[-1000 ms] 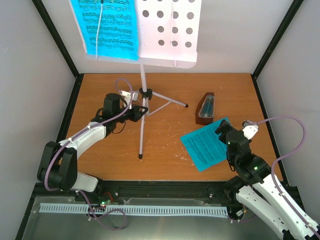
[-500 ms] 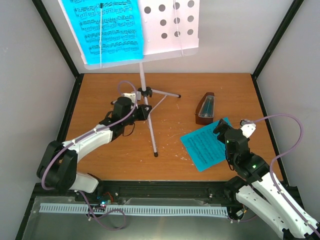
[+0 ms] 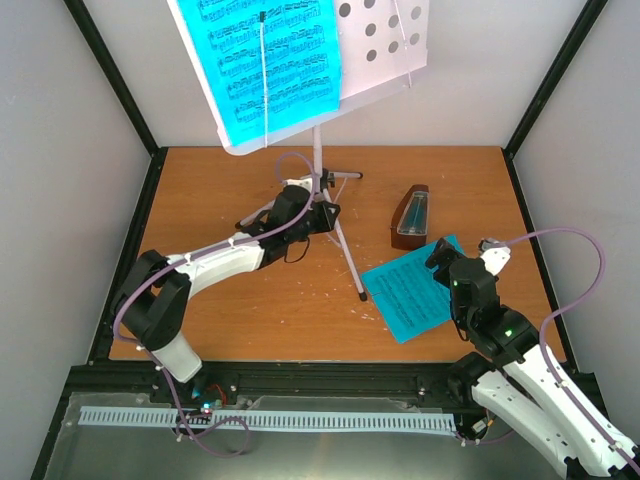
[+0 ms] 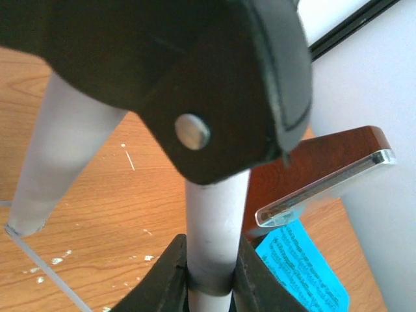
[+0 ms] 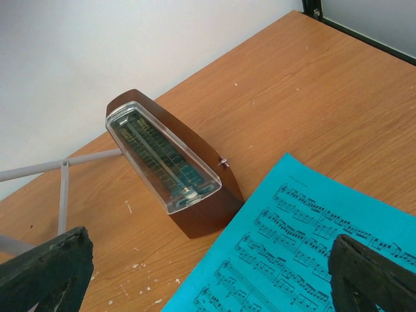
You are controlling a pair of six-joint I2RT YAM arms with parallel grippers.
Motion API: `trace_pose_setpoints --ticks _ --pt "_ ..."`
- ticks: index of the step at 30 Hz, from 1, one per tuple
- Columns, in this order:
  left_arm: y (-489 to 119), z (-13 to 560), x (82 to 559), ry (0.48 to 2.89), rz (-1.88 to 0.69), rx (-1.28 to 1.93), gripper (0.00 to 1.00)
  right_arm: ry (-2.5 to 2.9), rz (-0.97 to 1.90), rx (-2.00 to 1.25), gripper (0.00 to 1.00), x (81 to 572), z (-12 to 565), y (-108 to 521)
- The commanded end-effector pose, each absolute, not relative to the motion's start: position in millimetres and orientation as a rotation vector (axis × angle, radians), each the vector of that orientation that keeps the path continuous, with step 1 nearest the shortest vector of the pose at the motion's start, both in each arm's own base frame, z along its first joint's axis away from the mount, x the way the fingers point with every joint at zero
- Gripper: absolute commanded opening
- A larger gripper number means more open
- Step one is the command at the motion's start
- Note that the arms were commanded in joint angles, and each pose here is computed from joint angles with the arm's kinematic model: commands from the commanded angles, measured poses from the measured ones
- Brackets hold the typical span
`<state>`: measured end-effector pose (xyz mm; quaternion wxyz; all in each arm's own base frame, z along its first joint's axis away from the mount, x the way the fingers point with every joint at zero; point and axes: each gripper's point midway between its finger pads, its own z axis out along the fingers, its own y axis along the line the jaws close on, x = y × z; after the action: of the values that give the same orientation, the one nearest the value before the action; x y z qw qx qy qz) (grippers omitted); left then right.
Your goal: Pack up the instrument practice props
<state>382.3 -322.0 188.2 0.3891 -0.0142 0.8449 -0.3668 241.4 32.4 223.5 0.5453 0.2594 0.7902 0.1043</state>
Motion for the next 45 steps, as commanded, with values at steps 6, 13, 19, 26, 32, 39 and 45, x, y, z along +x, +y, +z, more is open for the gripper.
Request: trace_pose_setpoints --ticks 6,13,19,26,32,39,45 --pt "-323 219 370 2.105 -1.026 -0.048 0.94 1.84 0.363 0.434 0.97 248 259 59" --pt "-283 263 335 1.943 -1.021 0.121 0.99 1.78 0.553 0.067 0.95 260 339 120" --pt "-240 289 282 1.821 -1.203 0.364 0.99 1.645 0.865 -0.277 0.9 265 435 200" --pt "-206 346 228 1.677 -1.333 0.545 1.0 1.511 1.05 -0.545 0.83 286 518 260" --pt "-196 386 207 1.597 -1.364 0.605 1.0 1.461 1.076 -0.556 0.74 311 564 271" --pt "-188 415 200 1.532 -1.32 0.597 1.0 1.464 1.106 -0.531 0.66 338 587 275" --pt "-177 431 199 1.482 -1.23 0.522 0.99 1.425 1.113 -0.542 0.58 343 599 279"
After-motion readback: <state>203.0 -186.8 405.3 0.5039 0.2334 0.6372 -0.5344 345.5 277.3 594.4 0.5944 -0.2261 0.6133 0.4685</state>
